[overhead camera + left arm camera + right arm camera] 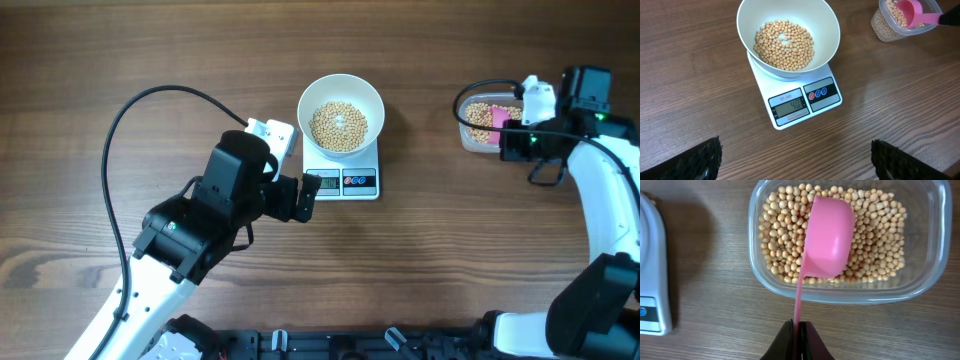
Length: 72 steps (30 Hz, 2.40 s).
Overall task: Scoop item into bowl and weigh 150g on scale
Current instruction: 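Dip the scoop into the soybeans and scoop a second load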
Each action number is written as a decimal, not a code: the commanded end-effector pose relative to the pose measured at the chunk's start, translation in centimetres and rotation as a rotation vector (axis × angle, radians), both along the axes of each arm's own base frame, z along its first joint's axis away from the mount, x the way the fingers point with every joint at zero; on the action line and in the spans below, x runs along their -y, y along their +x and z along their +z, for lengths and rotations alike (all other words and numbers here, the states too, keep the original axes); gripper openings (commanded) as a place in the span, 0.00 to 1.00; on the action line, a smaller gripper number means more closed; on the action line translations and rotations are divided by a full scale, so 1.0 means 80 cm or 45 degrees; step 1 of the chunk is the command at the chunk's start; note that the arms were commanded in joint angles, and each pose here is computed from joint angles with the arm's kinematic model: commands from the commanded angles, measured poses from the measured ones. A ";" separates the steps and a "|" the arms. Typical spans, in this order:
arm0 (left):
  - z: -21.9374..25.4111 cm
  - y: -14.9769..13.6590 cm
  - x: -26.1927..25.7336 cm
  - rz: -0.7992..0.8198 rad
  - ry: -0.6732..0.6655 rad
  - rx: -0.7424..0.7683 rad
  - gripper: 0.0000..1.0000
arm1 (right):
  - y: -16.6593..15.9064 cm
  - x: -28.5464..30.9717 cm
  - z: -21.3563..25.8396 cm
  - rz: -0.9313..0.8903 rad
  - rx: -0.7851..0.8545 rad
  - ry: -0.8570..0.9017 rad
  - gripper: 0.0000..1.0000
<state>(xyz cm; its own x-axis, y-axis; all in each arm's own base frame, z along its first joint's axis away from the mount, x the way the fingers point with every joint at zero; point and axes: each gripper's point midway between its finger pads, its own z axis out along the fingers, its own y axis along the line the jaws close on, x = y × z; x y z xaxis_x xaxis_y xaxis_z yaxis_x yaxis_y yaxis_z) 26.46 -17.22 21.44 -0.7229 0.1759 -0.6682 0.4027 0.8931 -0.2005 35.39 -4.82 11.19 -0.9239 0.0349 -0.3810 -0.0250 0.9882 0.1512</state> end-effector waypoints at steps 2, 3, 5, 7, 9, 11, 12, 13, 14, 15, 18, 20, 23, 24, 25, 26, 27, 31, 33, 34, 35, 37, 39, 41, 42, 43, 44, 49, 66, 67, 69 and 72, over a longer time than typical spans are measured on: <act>0.002 0.001 0.002 0.003 -0.018 -0.006 1.00 | 0.001 -0.014 -0.013 -0.055 -0.041 0.180 0.04; 0.002 0.001 0.002 0.003 -0.019 -0.006 1.00 | 0.000 -0.012 -0.015 -0.078 -0.052 0.191 0.04; 0.002 0.001 0.002 0.003 -0.018 -0.006 1.00 | -0.001 -0.006 -0.020 -0.123 -0.070 0.209 0.04; 0.002 0.001 0.002 0.003 -0.018 -0.006 1.00 | -0.002 -0.002 -0.023 -0.138 -0.078 0.218 0.04; 0.002 0.001 0.002 0.003 -0.018 -0.006 1.00 | -0.001 -0.002 -0.024 -0.147 -0.078 0.262 0.04; 0.002 0.001 0.002 0.003 -0.018 -0.006 1.00 | -0.001 -0.002 -0.022 -0.190 -0.082 0.317 0.04; 0.002 0.001 0.002 0.003 -0.018 -0.006 1.00 | -0.001 0.000 -0.022 -0.223 -0.086 0.330 0.04; 0.002 0.001 0.002 0.003 -0.018 -0.006 1.00 | -0.001 0.002 -0.022 -0.235 -0.084 0.338 0.04; 0.002 0.001 0.002 0.003 -0.018 -0.006 1.00 | -0.001 0.004 -0.022 -0.246 -0.083 0.344 0.04; 0.002 0.001 0.002 0.003 -0.018 -0.006 1.00 | -0.002 0.005 -0.021 -0.254 -0.086 0.354 0.04; 0.002 0.001 0.002 0.003 -0.018 -0.006 1.00 | -0.006 0.004 -0.019 -0.271 -0.096 0.409 0.04; 0.002 0.001 0.002 0.003 -0.019 -0.006 1.00 | -0.007 0.001 -0.018 -0.268 -0.098 0.431 0.04; 0.002 0.001 0.002 0.003 -0.019 -0.006 1.00 | -0.006 -0.002 -0.015 -0.266 -0.092 0.471 0.04; 0.002 0.001 0.002 0.003 -0.018 -0.006 1.00 | -0.007 -0.003 -0.013 -0.267 -0.091 0.497 0.04; 0.002 0.001 0.002 0.003 -0.018 -0.006 1.00 | -0.008 -0.005 -0.010 -0.268 -0.087 0.534 0.04; 0.002 0.001 0.002 0.003 -0.019 -0.006 1.00 | -0.008 -0.004 -0.009 -0.272 -0.086 0.545 0.04; 0.002 0.001 0.002 0.003 -0.018 -0.006 1.00 | -0.009 -0.002 -0.009 -0.280 -0.084 0.554 0.04; 0.002 0.001 0.002 0.003 -0.019 -0.006 1.00 | -0.012 0.009 -0.015 -0.349 -0.111 0.589 0.04; 0.002 0.001 0.002 0.003 -0.018 -0.006 1.00 | -0.014 0.012 -0.026 -0.377 -0.152 0.608 0.04; 0.002 0.001 0.002 0.003 -0.019 -0.006 1.00 | -0.015 0.012 -0.030 -0.387 -0.164 0.618 0.04; 0.002 0.001 0.002 0.003 -0.018 -0.006 1.00 | -0.014 0.011 -0.032 -0.391 -0.172 0.627 0.04; 0.002 0.001 0.002 0.003 -0.019 -0.006 1.00 | -0.013 0.006 -0.036 -0.387 -0.185 0.682 0.04; 0.002 0.001 0.002 0.003 -0.018 -0.006 1.00 | -0.012 0.003 -0.036 -0.390 -0.189 0.712 0.04; 0.002 0.001 0.002 0.003 -0.019 -0.006 1.00 | -0.012 0.003 -0.036 -0.392 -0.190 0.714 0.04; 0.002 0.001 0.002 0.003 -0.018 -0.006 1.00 | -0.012 0.003 -0.036 -0.392 -0.189 0.717 0.04; 0.002 0.001 0.002 0.003 -0.018 -0.006 1.00 | -0.012 0.004 -0.036 -0.395 -0.189 0.718 0.04; 0.002 0.001 0.002 0.003 -0.018 -0.006 1.00 | -0.012 0.004 -0.035 -0.396 -0.186 0.727 0.04; 0.002 0.001 0.002 0.003 -0.018 -0.006 1.00 | -0.009 0.004 -0.025 -0.398 -0.156 0.805 0.04; 0.002 0.001 0.002 0.003 -0.018 -0.006 1.00 | -0.031 0.023 -0.021 -0.485 -0.192 0.884 0.04; 0.002 0.001 0.002 0.003 -0.019 -0.006 1.00 | -0.031 0.023 -0.020 -0.485 -0.191 0.884 0.04; 0.002 0.001 0.002 0.003 -0.018 -0.006 1.00 | -0.031 0.023 -0.020 -0.486 -0.193 0.885 0.04; 0.002 0.001 0.002 0.003 -0.018 -0.006 1.00 | -0.031 0.025 -0.020 -0.495 -0.191 0.886 0.04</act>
<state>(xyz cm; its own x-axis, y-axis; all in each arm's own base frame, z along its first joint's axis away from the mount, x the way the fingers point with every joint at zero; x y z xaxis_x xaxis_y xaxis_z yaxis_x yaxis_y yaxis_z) 26.46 -17.22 21.44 -0.7229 0.1759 -0.6682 0.4027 0.8931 -0.2005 32.96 -6.89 9.53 -0.8347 0.5499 -0.0307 0.3796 0.6148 0.6913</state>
